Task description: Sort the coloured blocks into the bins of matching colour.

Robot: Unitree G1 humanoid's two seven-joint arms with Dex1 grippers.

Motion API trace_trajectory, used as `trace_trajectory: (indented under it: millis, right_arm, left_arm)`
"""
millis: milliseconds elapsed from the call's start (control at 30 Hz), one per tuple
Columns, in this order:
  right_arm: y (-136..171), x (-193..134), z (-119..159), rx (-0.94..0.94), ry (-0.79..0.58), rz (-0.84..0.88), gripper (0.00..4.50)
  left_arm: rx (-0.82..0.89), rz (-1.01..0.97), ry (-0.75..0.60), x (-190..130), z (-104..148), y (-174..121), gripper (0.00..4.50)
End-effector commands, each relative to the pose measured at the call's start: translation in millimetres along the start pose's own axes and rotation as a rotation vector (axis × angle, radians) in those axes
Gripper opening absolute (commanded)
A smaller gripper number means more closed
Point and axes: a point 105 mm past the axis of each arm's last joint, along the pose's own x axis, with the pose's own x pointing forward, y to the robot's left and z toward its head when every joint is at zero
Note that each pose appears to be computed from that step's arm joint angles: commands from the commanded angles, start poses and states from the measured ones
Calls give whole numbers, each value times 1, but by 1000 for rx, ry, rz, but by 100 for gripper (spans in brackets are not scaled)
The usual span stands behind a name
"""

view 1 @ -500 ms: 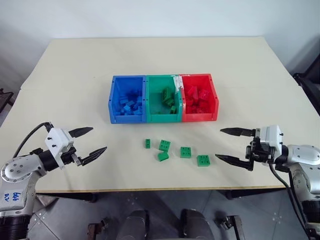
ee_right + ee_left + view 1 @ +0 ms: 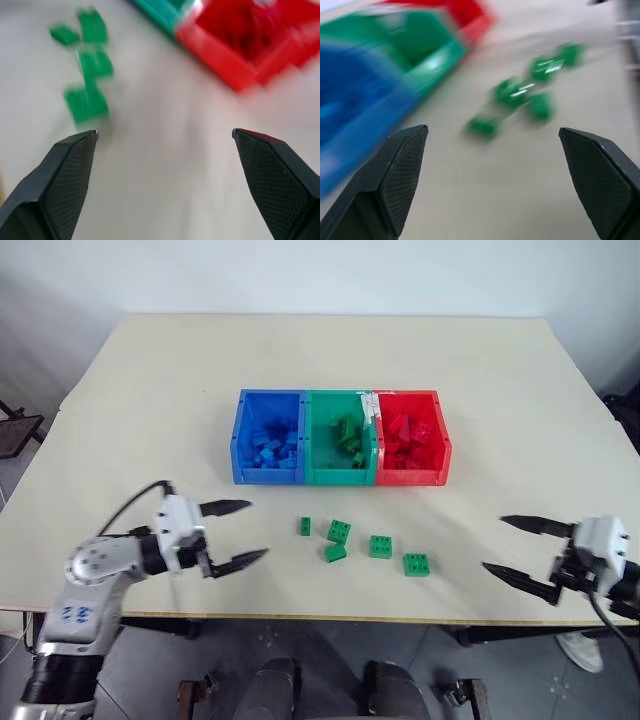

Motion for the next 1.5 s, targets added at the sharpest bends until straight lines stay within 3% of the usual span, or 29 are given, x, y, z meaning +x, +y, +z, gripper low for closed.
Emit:
trace_trajectory:
  millis: [33, 233, 400, 600, 733, 933, 1000, 1233, 1500]
  right_arm:
    - [0, -8, -4, -34, 39, 3, 450]
    - [10, 31, 3, 11, 83, 167, 450]
    - [22, 76, 16, 9, 79, 306, 450]
    - [39, 108, 9, -28, 112, 438, 450]
    - [47, 116, 4, -50, 103, 492, 360]
    - [48, 120, 8, -51, 62, 500, 151]
    - [46, 118, 14, -52, 34, 493, 148]
    - [13, 153, 96, 53, -254, 280, 148]
    - [-7, 242, 157, 77, -243, 80, 148]
  left_arm:
    - [79, -134, -18, 19, 7, -14, 445]
    - [71, -124, -9, 15, -1, -12, 445]
    - [52, -39, 26, -8, -8, -6, 445]
    - [30, 56, 88, -39, -16, -8, 445]
    - [26, 94, 99, -47, -15, -11, 450]
    - [22, 119, 95, -49, -12, -14, 450]
    - [15, 137, 80, -50, -11, -13, 450]
    - [-19, 277, 5, -55, 1, -1, 450]
    - [-81, 486, -53, -78, 5, 11, 450]
